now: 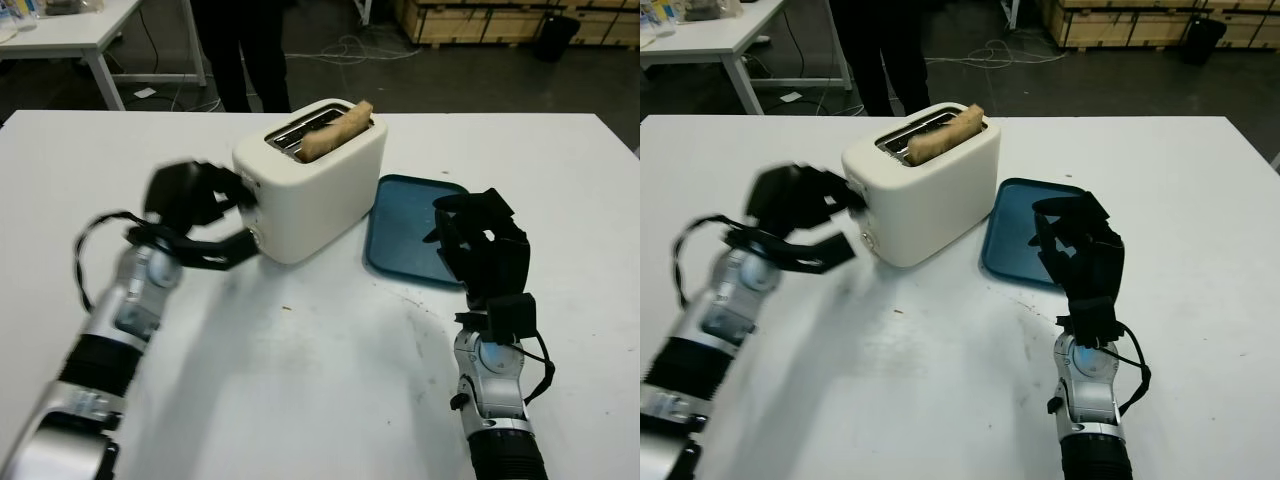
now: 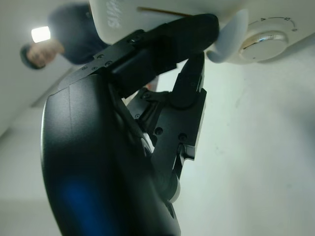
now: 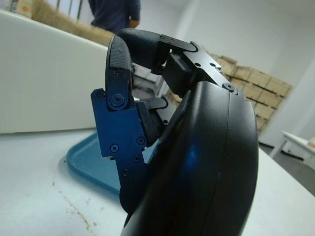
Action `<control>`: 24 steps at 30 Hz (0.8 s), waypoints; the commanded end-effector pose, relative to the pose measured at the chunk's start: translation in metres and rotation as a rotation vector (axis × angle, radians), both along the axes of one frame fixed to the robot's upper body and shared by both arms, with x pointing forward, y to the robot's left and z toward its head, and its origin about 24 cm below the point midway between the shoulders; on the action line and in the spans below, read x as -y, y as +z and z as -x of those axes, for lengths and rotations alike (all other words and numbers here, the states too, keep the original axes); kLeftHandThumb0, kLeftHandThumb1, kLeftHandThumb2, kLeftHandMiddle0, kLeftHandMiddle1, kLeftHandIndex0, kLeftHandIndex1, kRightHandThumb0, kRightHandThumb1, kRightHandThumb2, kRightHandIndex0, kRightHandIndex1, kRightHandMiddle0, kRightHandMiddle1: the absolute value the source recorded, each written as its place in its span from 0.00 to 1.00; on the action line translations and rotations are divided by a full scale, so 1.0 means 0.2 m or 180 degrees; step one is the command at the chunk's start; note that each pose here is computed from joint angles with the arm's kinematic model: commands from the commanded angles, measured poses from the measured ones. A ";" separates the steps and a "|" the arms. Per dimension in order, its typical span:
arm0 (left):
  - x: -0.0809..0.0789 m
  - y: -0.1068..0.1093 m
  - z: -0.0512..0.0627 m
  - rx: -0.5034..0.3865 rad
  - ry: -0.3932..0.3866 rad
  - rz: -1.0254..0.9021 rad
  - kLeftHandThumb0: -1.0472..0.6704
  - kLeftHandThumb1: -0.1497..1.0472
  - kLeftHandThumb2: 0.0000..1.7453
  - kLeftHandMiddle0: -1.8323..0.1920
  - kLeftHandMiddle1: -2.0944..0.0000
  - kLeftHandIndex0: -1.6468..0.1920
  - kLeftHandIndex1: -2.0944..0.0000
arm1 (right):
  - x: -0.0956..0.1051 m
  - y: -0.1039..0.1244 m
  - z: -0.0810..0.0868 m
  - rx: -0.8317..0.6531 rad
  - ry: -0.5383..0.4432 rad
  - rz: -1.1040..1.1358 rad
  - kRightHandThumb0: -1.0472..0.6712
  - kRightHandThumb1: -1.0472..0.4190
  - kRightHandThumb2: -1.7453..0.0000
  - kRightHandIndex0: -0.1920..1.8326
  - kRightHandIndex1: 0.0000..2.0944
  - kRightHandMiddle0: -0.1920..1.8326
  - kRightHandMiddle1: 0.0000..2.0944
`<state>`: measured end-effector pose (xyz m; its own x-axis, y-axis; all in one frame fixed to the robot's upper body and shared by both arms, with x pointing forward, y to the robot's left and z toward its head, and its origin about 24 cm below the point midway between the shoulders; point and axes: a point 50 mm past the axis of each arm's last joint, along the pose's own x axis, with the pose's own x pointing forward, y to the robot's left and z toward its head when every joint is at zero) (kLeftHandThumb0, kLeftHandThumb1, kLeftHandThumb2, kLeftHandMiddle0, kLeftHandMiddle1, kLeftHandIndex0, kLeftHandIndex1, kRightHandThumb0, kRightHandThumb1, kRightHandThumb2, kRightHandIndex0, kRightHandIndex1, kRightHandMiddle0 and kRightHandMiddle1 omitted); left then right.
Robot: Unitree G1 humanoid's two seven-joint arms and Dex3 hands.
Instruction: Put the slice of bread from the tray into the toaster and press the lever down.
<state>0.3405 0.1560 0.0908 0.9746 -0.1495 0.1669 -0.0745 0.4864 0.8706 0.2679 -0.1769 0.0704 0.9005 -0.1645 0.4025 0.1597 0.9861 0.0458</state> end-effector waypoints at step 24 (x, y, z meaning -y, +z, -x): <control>0.29 -0.41 0.34 -0.0727 -0.0225 0.0182 0.57 0.89 0.05 0.49 0.38 0.24 0.87 | 0.02 0.03 0.02 0.0158 -0.0087 0.0042 0.36 0.09 0.84 0.43 0.80 0.42 0.53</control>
